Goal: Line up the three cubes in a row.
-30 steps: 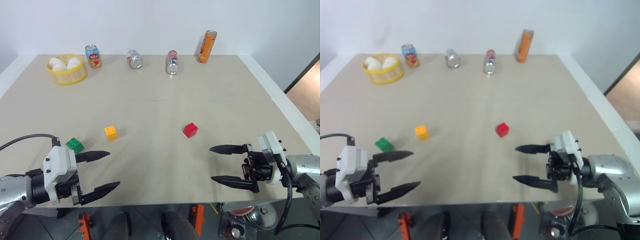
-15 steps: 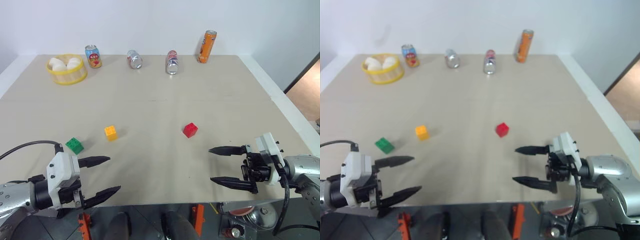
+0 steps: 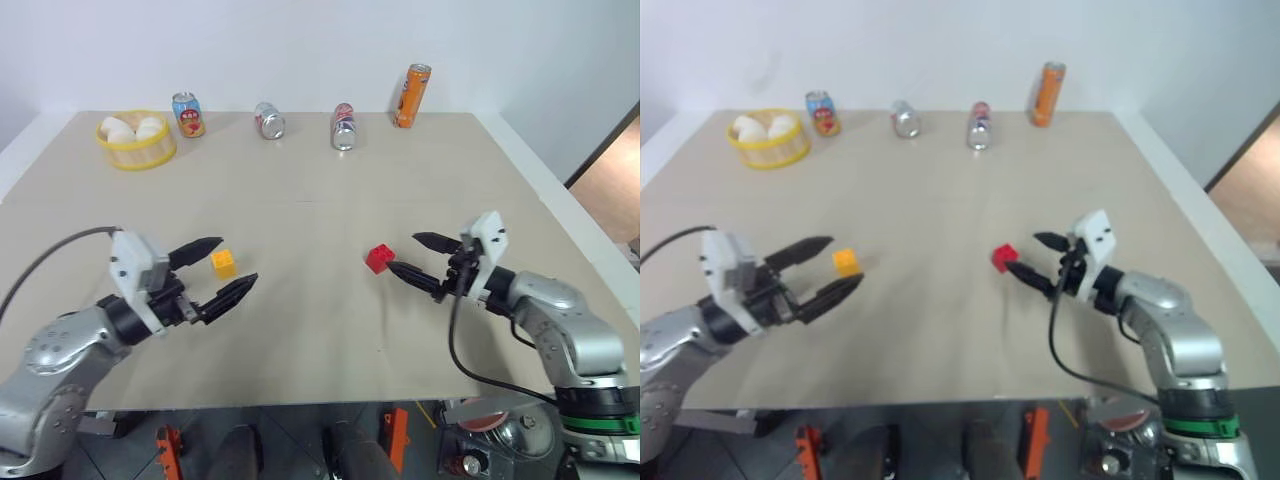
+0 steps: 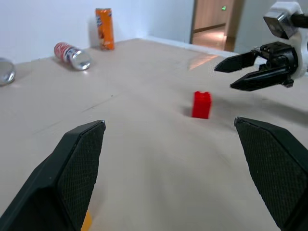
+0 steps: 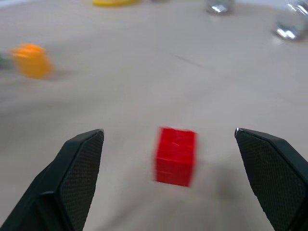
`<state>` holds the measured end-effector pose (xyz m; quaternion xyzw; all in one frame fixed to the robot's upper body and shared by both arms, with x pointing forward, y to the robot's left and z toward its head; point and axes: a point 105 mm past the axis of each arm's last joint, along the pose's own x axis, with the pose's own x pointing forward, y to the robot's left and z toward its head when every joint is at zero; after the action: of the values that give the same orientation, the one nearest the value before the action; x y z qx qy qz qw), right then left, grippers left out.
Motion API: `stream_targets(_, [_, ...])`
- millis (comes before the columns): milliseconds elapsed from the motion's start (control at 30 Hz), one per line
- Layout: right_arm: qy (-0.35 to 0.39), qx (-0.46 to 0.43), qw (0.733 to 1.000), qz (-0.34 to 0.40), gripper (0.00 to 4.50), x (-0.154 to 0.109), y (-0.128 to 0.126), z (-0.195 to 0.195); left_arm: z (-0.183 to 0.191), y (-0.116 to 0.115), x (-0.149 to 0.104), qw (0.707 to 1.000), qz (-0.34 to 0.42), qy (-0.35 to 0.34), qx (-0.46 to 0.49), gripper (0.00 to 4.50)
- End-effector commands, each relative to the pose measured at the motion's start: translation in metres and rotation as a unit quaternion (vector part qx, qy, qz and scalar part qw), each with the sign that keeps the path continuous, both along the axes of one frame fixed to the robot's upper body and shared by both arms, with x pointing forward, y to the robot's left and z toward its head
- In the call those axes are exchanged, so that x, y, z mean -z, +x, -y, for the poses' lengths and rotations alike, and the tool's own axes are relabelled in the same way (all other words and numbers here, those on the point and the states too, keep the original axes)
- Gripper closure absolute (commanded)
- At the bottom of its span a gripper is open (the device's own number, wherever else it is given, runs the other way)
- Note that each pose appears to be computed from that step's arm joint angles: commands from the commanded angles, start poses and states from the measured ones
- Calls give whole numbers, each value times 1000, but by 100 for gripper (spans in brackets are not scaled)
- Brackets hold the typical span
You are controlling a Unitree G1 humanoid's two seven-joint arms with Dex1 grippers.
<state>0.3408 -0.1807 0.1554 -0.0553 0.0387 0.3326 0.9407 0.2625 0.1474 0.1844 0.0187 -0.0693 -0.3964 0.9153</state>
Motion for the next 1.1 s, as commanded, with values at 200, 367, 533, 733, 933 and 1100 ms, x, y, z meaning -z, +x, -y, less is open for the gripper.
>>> stream_targets(200, [38, 61, 997, -8, 0, 2, 21, -14, 44, 0, 8, 994, 27, -4, 102, 3])
stream_targets(367, [42, 78, 996, -18, 0, 9, 24, -16, 51, 1, 11, 992, 33, 4, 121, 3])
stream_targets(533, [28, 85, 996, -28, 0, 23, 25, -19, 56, 4, 9, 991, 35, 3, 128, 3])
stream_targets(733, [17, 86, 995, -43, 0, 42, 29, -25, 64, 8, 5, 991, 42, -8, 130, 3])
stream_targets(933, [23, 87, 995, -37, 153, 42, 34, -22, 67, 10, 2, 991, 46, -15, 128, 0])
stream_targets(1100, [44, 49, 997, -33, 319, 29, 31, -22, 62, 11, 5, 991, 42, -9, 126, 0])
